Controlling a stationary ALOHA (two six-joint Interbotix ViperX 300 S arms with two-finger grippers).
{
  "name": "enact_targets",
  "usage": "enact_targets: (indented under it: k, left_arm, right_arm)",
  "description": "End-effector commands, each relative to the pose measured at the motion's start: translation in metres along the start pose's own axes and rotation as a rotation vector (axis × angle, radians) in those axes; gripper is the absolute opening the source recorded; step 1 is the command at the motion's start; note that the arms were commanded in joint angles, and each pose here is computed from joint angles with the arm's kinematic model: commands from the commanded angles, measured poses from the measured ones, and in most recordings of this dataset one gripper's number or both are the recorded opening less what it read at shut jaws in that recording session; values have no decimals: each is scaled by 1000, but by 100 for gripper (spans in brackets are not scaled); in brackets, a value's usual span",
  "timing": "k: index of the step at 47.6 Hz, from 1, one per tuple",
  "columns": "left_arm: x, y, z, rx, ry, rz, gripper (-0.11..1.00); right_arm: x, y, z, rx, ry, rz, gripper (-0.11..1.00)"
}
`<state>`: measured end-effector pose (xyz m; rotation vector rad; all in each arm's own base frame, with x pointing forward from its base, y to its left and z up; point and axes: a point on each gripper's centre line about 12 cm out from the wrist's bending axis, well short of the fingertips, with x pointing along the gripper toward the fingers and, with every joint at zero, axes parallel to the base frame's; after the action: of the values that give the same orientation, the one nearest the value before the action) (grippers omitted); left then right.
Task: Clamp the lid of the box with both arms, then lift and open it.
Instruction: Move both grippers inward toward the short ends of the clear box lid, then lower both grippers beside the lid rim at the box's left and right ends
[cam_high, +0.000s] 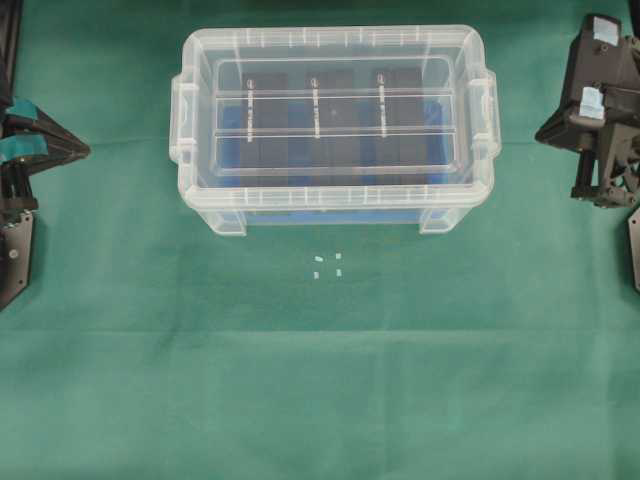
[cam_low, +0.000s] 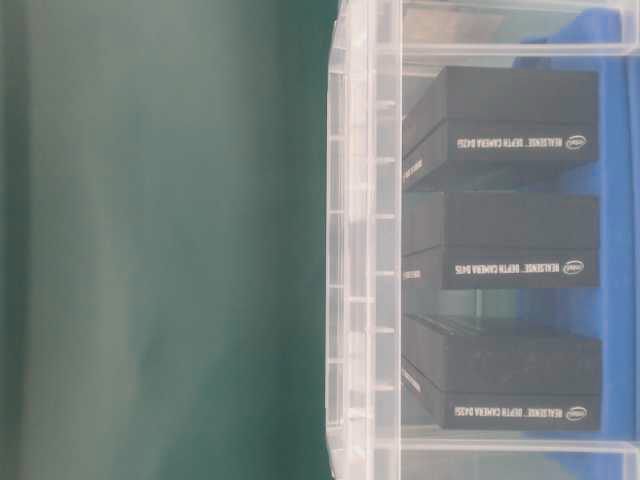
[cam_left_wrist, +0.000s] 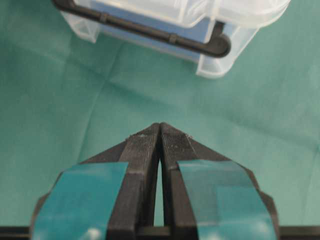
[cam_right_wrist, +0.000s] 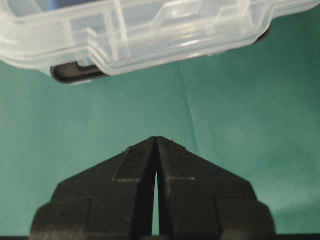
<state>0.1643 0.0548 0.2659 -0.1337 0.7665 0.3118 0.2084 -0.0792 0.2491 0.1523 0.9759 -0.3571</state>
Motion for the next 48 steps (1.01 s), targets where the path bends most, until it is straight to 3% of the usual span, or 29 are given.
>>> enact_targets:
  k: [1, 17, 34, 48]
  left_arm:
    - [-3, 2, 8, -4, -14, 9, 1]
    - [19, 9, 9, -7, 72, 38, 1]
    - [47, 26, 27, 44, 143, 77, 1]
    - [58, 33, 35, 57, 175, 85, 1]
  right_arm:
    - [-7, -2, 10, 5, -31, -6, 0]
    - [-6, -6, 11, -20, -30, -40, 0]
    - [6, -29, 19, -20, -6, -123, 0]
    - [11, -32, 20, -23, 14, -132, 0]
